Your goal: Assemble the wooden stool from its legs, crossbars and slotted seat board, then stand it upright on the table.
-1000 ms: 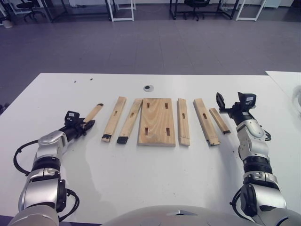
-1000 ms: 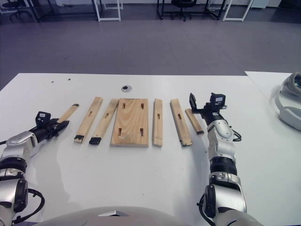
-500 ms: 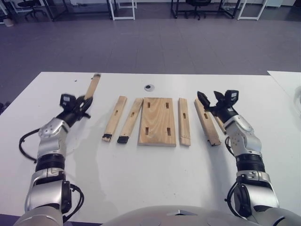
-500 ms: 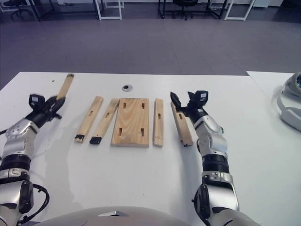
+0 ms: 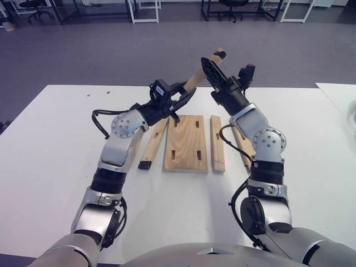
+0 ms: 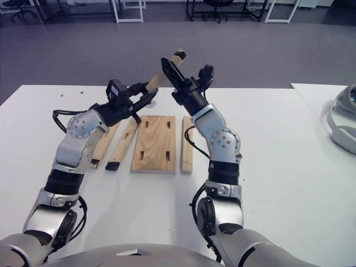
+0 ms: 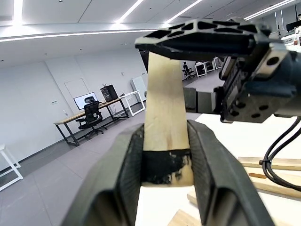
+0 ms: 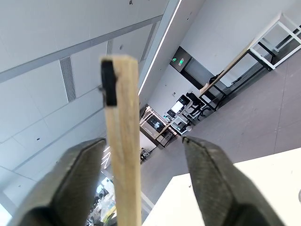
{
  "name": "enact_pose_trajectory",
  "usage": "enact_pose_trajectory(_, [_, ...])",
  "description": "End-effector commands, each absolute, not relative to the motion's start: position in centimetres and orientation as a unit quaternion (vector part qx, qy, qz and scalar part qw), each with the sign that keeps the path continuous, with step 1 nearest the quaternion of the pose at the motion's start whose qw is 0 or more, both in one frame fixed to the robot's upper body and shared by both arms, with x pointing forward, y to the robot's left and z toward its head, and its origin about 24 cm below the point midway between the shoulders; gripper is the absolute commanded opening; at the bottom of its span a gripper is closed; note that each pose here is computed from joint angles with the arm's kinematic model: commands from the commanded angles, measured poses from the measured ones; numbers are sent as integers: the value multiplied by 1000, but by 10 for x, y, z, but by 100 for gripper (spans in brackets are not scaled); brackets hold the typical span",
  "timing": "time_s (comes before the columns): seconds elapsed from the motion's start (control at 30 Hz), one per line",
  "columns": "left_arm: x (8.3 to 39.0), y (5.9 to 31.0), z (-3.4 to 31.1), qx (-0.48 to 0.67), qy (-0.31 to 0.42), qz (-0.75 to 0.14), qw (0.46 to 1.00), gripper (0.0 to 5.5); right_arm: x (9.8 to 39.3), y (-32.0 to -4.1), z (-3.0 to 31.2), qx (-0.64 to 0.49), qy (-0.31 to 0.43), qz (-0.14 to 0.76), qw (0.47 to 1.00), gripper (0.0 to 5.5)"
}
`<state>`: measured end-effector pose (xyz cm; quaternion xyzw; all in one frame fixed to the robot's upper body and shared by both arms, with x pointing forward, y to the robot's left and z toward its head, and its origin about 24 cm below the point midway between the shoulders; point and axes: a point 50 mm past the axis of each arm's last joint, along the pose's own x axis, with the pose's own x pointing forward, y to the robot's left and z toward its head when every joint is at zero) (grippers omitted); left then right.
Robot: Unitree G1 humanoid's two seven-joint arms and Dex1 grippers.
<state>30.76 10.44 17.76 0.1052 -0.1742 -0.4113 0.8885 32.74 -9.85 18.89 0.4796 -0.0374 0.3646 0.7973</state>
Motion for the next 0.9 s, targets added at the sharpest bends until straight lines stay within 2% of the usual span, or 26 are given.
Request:
enact_pose_trajectory(0.03, [304,105,172,129,-158,-416,886,129,326,-98,197,479,-41,367,796,226])
enact_pose_trajectory(0.33, [304,106,169,151,-154,-416,883,129,326,-99,195,481,-29,354,801,43])
enact_pose_trajectory(0.5, [305,106,163,165,-133,-420,883,129,323,-107,182,458,-15,340,821,41])
enact_pose_trajectory(0.53, [305,107,159,167,-121,-416,886,166,322,-114,179,450,-23,323,832,41])
enact_pose_trajectory(0.63, [306,120,145,156,-88,-370,912,212,314,-156,156,409,-57,207,887,41])
enact_pose_trajectory(0.7, [303,130,137,122,-74,-329,933,247,303,-173,137,367,-61,148,916,41])
enact_pose_trajectory(0.8, [299,137,127,85,-61,-271,957,301,297,-178,107,335,-34,87,938,41])
enact_pose_trajectory(0.9, [297,133,124,54,-58,-250,965,305,302,-172,82,318,-4,65,946,41])
